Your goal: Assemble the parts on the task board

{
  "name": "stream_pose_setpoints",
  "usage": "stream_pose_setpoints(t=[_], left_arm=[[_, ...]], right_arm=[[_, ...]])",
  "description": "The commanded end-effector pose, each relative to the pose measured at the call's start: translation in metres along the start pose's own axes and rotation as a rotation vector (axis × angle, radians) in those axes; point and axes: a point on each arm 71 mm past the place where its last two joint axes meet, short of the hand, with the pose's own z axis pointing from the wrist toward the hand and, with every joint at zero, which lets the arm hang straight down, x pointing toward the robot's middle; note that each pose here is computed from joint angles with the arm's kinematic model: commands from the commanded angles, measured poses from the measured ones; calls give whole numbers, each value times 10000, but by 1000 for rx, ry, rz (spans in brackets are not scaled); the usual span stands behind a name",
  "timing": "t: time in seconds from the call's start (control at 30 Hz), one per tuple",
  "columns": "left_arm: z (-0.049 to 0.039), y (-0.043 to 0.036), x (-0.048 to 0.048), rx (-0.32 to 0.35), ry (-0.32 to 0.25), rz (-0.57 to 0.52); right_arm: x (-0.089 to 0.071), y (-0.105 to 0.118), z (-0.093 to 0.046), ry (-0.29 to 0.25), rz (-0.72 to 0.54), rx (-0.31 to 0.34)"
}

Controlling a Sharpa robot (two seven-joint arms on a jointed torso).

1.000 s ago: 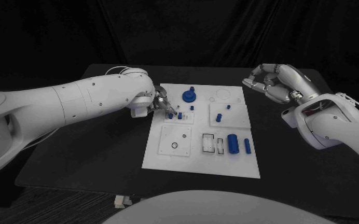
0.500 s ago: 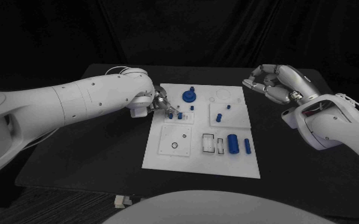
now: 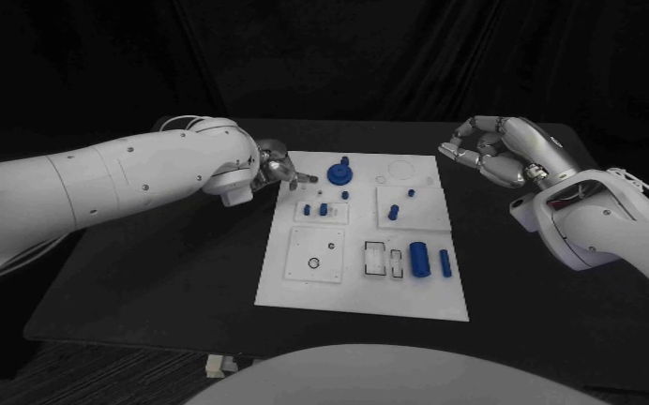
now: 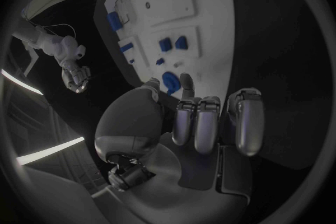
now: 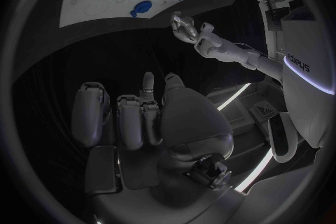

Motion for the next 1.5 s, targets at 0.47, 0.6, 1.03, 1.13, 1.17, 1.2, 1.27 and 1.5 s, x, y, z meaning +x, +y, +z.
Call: stream_pose_setpoints(t=[0.47,0.6,1.03,1.13,1.17,1.2,1.27,1.5], left_arm=[[-178,-737,-60,767,-389,674],[-80,-729,85,751,-344,757],[125,-663,285,669,-287,791],[159,-665,315,656,-282,789],[169,-664,323,653,-281,788],[179,-662,332,650,-281,787],[198,-655,353,646,-280,785],[264,-645,438,642,-269,779]], right_arm=[[20,48,-2,-4,5,-9],[28,58,3,-1,7,-13],[58,64,9,9,10,-15],[62,62,6,10,10,-15],[62,61,5,10,10,-14],[63,61,4,10,11,-14],[64,60,3,11,11,-14],[66,52,-2,12,10,-12]])
